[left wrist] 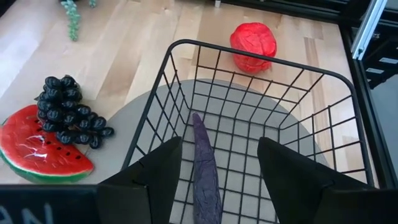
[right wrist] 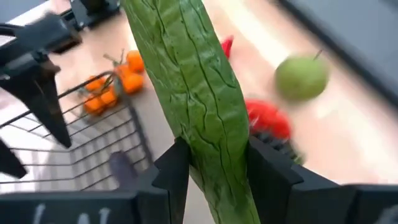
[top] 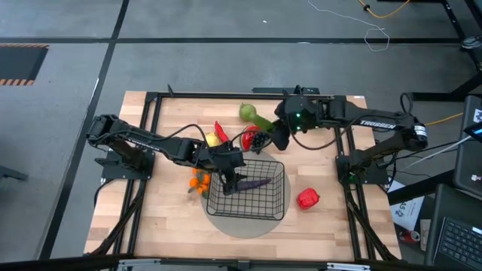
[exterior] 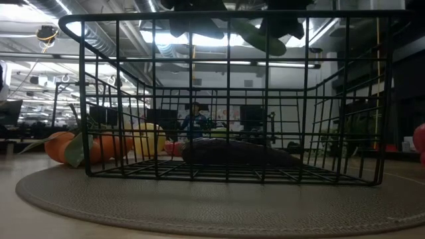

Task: Build produce basket
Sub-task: Put the green cucumber into the black wire basket

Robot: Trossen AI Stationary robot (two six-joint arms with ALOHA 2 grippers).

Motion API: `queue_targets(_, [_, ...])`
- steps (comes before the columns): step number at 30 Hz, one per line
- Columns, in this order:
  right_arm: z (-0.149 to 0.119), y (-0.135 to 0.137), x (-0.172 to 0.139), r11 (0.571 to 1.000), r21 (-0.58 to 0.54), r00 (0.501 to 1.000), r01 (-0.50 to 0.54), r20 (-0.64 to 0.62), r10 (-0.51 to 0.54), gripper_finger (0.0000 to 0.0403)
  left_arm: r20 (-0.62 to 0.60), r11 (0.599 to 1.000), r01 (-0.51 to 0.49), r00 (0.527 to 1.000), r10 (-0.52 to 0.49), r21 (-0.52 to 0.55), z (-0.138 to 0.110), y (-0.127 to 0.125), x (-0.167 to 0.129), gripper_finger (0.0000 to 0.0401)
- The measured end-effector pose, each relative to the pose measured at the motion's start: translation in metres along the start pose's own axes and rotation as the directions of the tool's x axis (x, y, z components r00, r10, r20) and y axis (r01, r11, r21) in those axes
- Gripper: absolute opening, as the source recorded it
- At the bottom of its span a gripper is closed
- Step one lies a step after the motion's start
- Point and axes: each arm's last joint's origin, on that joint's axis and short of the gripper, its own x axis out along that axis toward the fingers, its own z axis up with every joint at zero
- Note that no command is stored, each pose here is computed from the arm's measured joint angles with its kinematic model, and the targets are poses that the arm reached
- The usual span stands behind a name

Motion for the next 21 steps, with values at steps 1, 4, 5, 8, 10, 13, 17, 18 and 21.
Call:
queue_targets(1, [-0.003,0.000,0.003,1.000,0.026,1.000,-0.013,-0.028,0.014,0.0132,0.001,1.000,0.001,1.000,-0.001,0.000,0.000,0.000,0.000,0.0207])
queue_targets(4, [-0.012,0.000,0.012,0.991,0.112,0.992,-0.073,-0.098,0.085,0.0132,0.003,1.000,0.002,1.000,-0.002,-0.003,0.000,0.000,0.000,0.0207])
queue_targets(5, [-0.017,0.001,0.015,0.985,0.139,0.985,-0.097,-0.129,0.115,0.0132,0.003,1.000,0.002,1.000,-0.002,-0.005,0.000,0.000,0.000,0.0207])
queue_targets(8, [-0.032,0.004,0.026,0.968,0.202,0.960,-0.152,-0.201,0.193,0.0132,0.005,1.000,0.002,1.000,-0.002,-0.006,0.000,0.000,0.000,0.0207])
queue_targets(10, [-0.041,0.007,0.032,0.956,0.233,0.942,-0.177,-0.240,0.233,0.0132,0.010,1.000,0.004,1.000,-0.004,-0.008,0.001,0.000,0.000,0.0207])
queue_targets(13, [-0.053,0.014,0.039,0.931,0.275,0.908,-0.239,-0.275,0.315,0.0132,0.010,1.000,0.004,1.000,-0.004,-0.007,0.001,0.000,0.000,0.0207])
queue_targets(17, [-0.059,0.027,0.042,0.881,0.302,0.847,-0.364,-0.286,0.448,0.0132,0.021,1.000,0.005,1.000,-0.005,-0.011,0.002,0.000,0.000,0.0207])
queue_targets(18, [-0.060,0.030,0.043,0.873,0.305,0.841,-0.381,-0.278,0.464,0.0132,0.030,1.000,0.008,1.000,-0.007,-0.013,0.003,0.000,0.000,0.0207])
queue_targets(21, [-0.065,0.034,0.046,0.870,0.311,0.840,-0.382,-0.276,0.467,0.0132,0.067,1.000,0.020,0.998,-0.019,-0.015,0.007,-0.001,0.000,0.0207])
